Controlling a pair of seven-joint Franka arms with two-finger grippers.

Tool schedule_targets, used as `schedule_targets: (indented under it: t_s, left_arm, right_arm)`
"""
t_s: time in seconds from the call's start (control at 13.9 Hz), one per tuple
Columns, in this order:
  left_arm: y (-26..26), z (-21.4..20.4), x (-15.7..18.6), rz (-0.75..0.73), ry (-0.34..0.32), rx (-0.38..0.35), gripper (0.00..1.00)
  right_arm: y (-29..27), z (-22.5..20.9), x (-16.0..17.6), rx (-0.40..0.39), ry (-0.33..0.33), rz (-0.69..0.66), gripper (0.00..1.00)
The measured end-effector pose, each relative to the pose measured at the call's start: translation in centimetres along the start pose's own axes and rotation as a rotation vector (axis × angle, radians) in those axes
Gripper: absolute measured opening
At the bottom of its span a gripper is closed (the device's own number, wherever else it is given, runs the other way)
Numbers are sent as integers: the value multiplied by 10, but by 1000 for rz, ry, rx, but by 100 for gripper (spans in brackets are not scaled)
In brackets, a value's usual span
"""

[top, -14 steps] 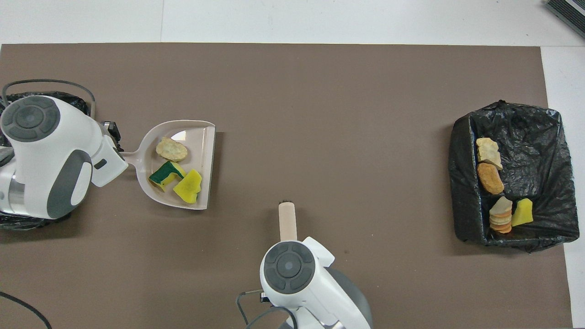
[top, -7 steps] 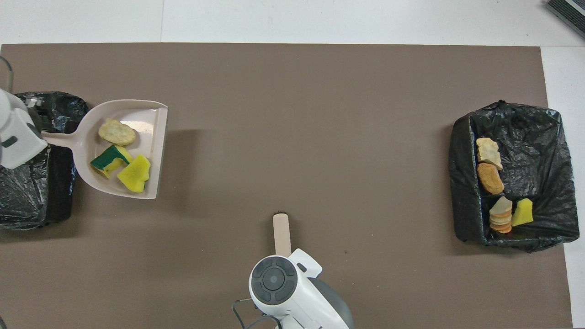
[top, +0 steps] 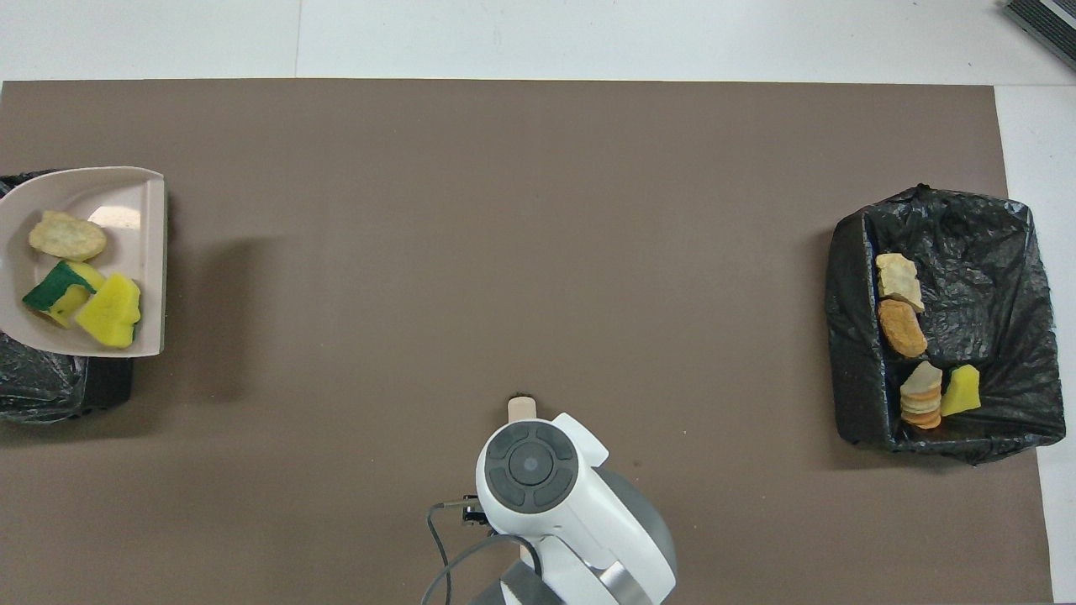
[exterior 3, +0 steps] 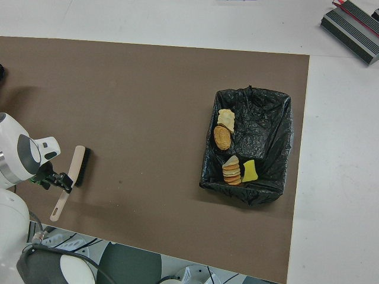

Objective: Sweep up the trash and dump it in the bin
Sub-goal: 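Carry the loaded dustpan over the bin nearest the left gripper, then tilt the dustpan with the left gripper to dump the trash into the bin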

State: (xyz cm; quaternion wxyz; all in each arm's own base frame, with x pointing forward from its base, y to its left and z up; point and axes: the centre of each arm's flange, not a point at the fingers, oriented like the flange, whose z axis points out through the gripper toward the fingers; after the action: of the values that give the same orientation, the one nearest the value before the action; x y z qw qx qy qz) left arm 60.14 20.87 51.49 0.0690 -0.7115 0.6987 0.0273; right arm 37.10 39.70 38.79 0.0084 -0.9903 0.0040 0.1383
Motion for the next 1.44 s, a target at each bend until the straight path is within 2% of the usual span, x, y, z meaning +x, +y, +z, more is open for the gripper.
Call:
schedule_targets:
  t_s: [0.29,0.5,0.65,0.79,1.0,1.44]
  left_arm:
    - [-1,-13,-52,-60,-30,30,31]
    - [12,-14,-95,-87,-100,15,31]
    - [17,-15,-106,-91,-136,3,31]
    - [18,-18,-113,-85,-177,3,31]
    - [12,-25,-116,-98,-324,26,31]
    - [4,-23,-99,-131,-528,17,31]
  right_arm:
    - [34,-70,42,-4,76,-70,100]
    - [87,-129,81,-9,135,-183,100]
    - [120,-148,100,-22,171,-226,100]
    - [160,-170,120,-17,207,-260,100]
    - [232,-198,142,-26,250,-276,100]
    - [297,-243,146,-107,338,-215,100]
